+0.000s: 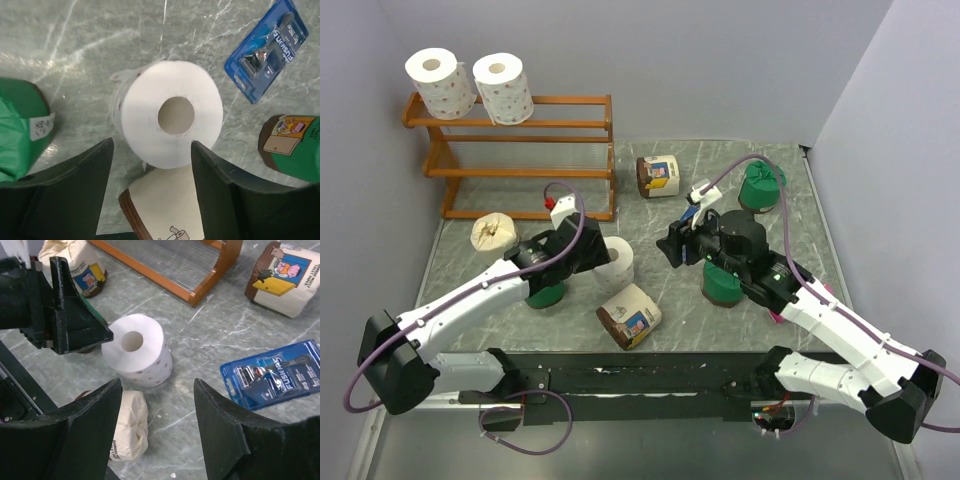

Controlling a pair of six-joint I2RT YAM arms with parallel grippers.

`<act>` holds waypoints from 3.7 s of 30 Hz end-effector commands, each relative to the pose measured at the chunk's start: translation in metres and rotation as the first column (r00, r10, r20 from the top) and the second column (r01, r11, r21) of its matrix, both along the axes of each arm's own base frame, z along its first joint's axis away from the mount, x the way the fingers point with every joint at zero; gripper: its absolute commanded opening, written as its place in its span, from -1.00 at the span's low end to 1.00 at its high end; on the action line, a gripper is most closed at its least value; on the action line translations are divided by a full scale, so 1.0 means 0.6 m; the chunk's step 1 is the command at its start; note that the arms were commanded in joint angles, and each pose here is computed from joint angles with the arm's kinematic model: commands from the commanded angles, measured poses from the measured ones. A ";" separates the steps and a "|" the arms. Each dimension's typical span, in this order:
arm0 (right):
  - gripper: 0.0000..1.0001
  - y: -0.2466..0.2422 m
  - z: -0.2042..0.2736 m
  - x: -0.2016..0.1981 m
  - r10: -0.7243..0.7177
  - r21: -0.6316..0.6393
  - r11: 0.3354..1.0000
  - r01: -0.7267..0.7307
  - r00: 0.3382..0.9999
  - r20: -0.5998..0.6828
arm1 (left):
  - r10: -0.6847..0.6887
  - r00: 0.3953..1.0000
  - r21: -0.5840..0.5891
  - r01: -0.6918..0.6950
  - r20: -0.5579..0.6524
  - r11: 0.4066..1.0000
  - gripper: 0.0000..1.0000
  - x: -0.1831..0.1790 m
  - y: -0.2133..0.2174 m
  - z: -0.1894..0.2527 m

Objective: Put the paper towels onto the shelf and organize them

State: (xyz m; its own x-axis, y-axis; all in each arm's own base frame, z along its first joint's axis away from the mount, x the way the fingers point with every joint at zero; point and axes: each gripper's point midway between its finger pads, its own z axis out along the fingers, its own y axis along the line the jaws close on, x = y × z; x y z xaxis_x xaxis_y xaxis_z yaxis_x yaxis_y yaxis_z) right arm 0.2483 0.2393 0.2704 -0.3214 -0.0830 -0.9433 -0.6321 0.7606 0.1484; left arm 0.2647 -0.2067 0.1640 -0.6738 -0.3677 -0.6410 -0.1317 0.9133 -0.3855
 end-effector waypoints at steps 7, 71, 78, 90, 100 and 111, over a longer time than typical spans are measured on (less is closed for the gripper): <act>0.34 -0.007 0.032 -0.002 -0.011 0.029 1.000 0.010 0.999 0.051 | -0.052 0.998 0.227 0.058 -0.033 0.972 0.51 0.019 0.017 0.018; 0.36 -0.081 0.076 -0.042 -0.082 0.041 0.996 0.077 0.986 0.142 | 0.184 0.844 0.103 -0.270 0.504 0.957 -0.32 0.250 0.217 0.519; 0.36 -0.088 0.081 -0.042 -0.090 0.020 0.996 0.089 0.985 0.144 | 0.174 0.818 0.103 -0.273 0.549 0.956 -0.31 0.309 0.224 0.533; 0.36 -0.090 0.083 -0.038 -0.102 0.010 0.995 0.101 0.984 0.145 | 0.116 0.806 0.111 -0.219 0.581 0.969 -0.29 0.373 0.200 0.524; 0.36 -0.086 0.087 -0.032 -0.104 0.009 0.995 0.104 0.984 0.146 | 0.095 0.801 0.139 -0.217 0.591 0.966 -0.21 0.408 0.198 0.508; 0.37 -0.080 0.087 -0.025 -0.105 0.004 0.994 0.105 0.984 0.143 | 0.071 0.783 0.158 -0.212 0.618 0.964 -0.14 0.442 0.194 0.502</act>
